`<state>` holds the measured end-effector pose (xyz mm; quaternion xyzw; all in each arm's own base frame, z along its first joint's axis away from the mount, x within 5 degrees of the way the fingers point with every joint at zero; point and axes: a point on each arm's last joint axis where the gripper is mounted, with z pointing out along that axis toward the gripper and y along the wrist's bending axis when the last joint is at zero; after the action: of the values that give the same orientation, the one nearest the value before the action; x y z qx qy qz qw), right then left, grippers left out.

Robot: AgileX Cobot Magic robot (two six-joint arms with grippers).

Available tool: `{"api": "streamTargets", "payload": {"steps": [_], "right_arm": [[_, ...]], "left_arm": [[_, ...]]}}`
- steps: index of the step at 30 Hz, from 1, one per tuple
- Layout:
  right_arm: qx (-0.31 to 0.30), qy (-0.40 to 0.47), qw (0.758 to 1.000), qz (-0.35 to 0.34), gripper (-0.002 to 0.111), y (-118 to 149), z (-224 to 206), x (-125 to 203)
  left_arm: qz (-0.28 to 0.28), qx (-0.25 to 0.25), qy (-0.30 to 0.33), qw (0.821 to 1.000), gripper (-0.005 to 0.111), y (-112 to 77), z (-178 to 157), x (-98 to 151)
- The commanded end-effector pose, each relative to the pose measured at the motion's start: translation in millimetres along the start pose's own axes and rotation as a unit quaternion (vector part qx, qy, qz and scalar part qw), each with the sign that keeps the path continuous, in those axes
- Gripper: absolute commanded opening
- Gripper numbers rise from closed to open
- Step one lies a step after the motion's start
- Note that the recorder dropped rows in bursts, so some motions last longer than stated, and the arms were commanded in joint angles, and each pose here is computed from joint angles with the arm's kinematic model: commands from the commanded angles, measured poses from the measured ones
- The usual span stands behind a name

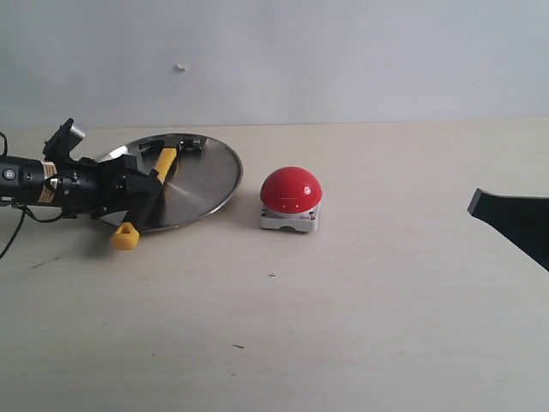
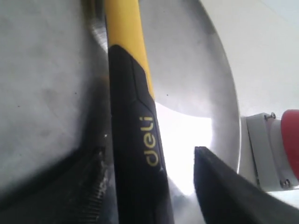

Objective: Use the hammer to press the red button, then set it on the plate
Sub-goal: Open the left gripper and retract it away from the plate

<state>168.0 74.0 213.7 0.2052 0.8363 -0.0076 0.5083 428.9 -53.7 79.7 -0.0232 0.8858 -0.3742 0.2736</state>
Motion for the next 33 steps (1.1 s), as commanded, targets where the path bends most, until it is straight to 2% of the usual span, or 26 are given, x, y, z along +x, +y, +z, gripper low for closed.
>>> {"api": "streamTargets", "payload": {"steps": [1,7,9,11,15,18,19,26,33], "right_arm": [[0.002,-0.003,1.0,-0.001,0.0,-1.2,-0.2,-0.1],[0.002,-0.003,1.0,-0.001,0.0,-1.2,-0.2,-0.1],[0.002,-0.003,1.0,-0.001,0.0,-1.2,-0.2,-0.1],[0.002,-0.003,1.0,-0.001,0.0,-1.2,-0.2,-0.1],[0.002,-0.003,1.0,-0.001,0.0,-1.2,-0.2,-0.1],[0.002,-0.003,1.0,-0.001,0.0,-1.2,-0.2,-0.1],[0.002,-0.003,1.0,-0.001,0.0,-1.2,-0.2,-0.1],[0.002,-0.003,1.0,-0.001,0.0,-1.2,-0.2,-0.1],[0.002,-0.003,1.0,-0.001,0.0,-1.2,-0.2,-0.1]], "left_arm": [[-0.008,0.008,-0.005,1.0,0.071,-5.4,-1.4,-3.8],[0.0,0.024,-0.017,1.0,0.071,-12.7,-12.4,-12.3],[0.013,0.029,-0.022,0.999,0.069,-16.8,-22.3,-18.3],[0.023,0.025,-0.024,0.999,0.062,-19.9,-33.4,-24.2],[0.032,0.026,-0.024,0.999,0.035,-27.3,-47.5,-30.8],[0.057,0.025,-0.016,0.998,0.006,-34.4,-54.0,-31.8],[0.06,0.024,-0.012,0.998,0.001,-34.4,-54.9,-29.1],[0.093,-0.024,-0.065,0.993,0.0,-36.7,-70.0,-24.5],[0.158,-0.083,-0.175,0.968,0.0,-67.5,-120.9,-21.5]]}}
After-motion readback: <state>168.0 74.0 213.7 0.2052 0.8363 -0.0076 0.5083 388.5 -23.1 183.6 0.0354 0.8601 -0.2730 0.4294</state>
